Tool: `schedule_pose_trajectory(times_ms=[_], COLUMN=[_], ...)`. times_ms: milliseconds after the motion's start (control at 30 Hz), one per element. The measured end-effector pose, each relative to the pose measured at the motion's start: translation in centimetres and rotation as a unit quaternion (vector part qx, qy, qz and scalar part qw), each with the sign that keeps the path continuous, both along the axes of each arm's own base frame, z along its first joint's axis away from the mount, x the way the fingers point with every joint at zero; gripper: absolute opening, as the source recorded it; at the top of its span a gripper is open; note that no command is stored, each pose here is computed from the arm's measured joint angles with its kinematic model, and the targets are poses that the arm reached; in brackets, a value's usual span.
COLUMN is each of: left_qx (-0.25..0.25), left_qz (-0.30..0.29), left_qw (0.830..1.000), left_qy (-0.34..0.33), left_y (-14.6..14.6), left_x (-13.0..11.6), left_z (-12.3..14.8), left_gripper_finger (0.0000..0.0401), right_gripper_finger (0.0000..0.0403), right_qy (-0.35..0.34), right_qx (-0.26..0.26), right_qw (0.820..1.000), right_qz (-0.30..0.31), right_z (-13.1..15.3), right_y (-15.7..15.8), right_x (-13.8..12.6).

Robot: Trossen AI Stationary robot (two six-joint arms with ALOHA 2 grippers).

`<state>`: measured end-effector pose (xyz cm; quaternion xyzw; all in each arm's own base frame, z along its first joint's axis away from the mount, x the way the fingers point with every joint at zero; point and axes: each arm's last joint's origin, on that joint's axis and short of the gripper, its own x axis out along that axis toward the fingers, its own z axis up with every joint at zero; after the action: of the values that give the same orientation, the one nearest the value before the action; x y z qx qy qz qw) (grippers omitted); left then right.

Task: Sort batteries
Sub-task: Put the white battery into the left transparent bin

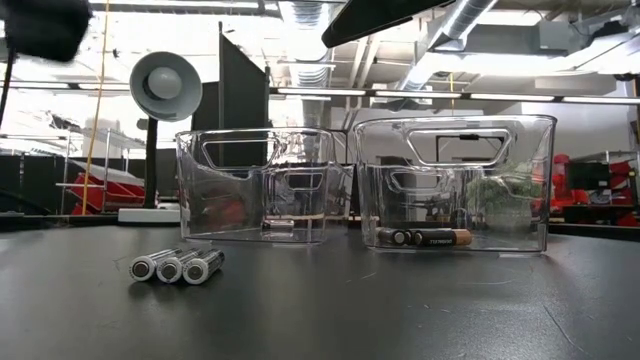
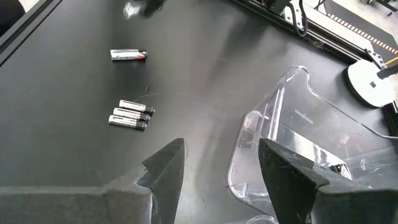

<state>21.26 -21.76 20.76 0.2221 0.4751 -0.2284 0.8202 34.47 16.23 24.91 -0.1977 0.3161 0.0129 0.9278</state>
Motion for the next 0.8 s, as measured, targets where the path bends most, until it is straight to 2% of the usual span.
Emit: schedule_pose_trajectory(times_ms=[200, 367, 467, 533, 600, 733, 800], left_qx=[-0.056, -0.114, -0.122, -0.113, -0.082, 0.014, 0.043], left_qz=[-0.014, -0.064, -0.071, -0.066, -0.035, 0.083, 0.138], left_qw=[0.993, 0.965, 0.958, 0.960, 0.961, 0.958, 0.953], left_qy=[-0.105, -0.226, -0.248, -0.249, -0.262, -0.273, -0.266], left_y=[1.5, 3.1, 3.9, 4.1, 4.5, 6.8, 8.6], left_x=[-1.3, -2.7, -3.5, -3.6, -3.4, -2.0, -0.7], left_z=[6.2, 10.5, 11.5, 11.6, 11.5, 10.7, 10.4], left_gripper_finger=[0.0039, 0.0039, 0.0039, 0.0039, 0.0039, 0.0039, 0.0039], right_gripper_finger=[0.0223, 0.0223, 0.0223, 0.0223, 0.0223, 0.0223, 0.0223], right_qy=[0.001, 0.002, 0.002, 0.002, 0.002, 0.002, 0.002], right_qx=[-0.001, -0.001, -0.001, -0.002, -0.002, -0.003, -0.004], right_qw=[1.000, 1.000, 1.000, 1.000, 1.000, 1.000, 1.000], right_qz=[0.000, 0.000, 0.000, 0.001, 0.001, 0.001, 0.000], right_z=[0.0, 0.0, 0.0, 0.0, 0.0, 0.0, 0.0], right_y=[0.0, 0.0, 0.0, 0.0, 0.0, -0.1, -0.2], right_x=[0.0, 0.0, 0.0, 0.0, 0.0, 0.0, 0.1])
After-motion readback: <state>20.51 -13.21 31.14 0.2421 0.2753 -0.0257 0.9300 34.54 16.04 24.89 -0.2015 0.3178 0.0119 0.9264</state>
